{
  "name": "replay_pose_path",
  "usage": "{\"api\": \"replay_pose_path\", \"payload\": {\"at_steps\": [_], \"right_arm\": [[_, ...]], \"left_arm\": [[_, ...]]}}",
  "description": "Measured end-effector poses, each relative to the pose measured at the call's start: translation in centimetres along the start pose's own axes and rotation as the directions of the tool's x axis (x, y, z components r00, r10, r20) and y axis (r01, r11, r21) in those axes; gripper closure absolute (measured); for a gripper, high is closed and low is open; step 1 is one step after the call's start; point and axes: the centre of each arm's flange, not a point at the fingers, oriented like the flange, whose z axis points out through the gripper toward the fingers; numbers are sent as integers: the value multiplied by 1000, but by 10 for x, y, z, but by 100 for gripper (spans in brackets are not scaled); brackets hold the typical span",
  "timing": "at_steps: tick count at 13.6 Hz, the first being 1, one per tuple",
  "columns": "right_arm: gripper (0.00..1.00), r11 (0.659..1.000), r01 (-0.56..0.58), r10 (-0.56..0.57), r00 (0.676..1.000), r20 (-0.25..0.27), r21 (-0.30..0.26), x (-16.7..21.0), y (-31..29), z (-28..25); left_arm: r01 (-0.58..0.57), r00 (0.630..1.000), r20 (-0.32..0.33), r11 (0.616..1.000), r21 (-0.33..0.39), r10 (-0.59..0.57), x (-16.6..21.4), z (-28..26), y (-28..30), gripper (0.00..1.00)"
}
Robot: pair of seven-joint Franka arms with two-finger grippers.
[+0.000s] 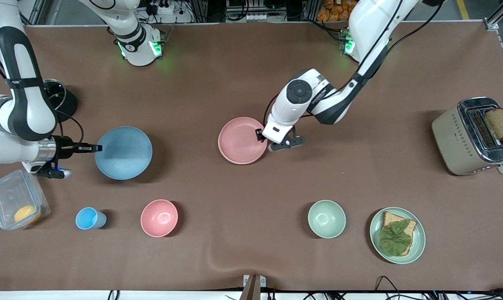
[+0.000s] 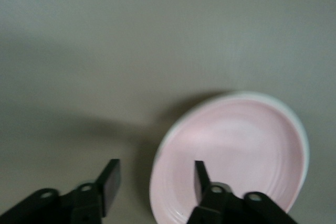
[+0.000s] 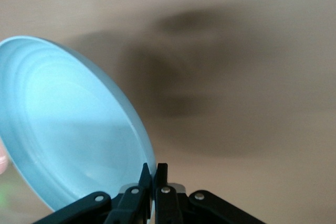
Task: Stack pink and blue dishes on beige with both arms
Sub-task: 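Carry the blue plate onto the pink plate while the left gripper withdraws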
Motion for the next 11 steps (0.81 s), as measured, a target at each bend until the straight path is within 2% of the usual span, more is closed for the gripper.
{"api": "replay_pose_path", "payload": {"at_steps": [2, 3, 4, 7, 9, 11], "right_arm": [[95, 999, 22, -23, 1000, 19, 47, 1, -41, 15], [95, 997, 25, -27, 999, 26, 76, 0, -67, 24], [95, 996, 22, -24, 1000, 19, 91, 1, -96, 34], [95, 999, -4, 6, 999, -38, 50, -4, -192, 78], [95, 1000, -18, 19, 999, -35, 22, -16, -239, 118], [95, 999, -31, 31, 1000, -7, 27, -23, -256, 144]], "left_arm": [[82, 993, -87, 996, 24, -79, 52, -98, -26, 6], [126, 985, -124, 991, 36, -120, 73, -141, -46, 0], [169, 976, -151, 984, 53, -160, 89, -176, -67, 0], [285, 947, -183, 954, 99, -264, 124, -236, -122, 0], [252, 958, -176, 959, 129, -228, 147, -260, -152, 0], [170, 976, -163, 972, 160, -144, 173, -285, -191, 0]]}}
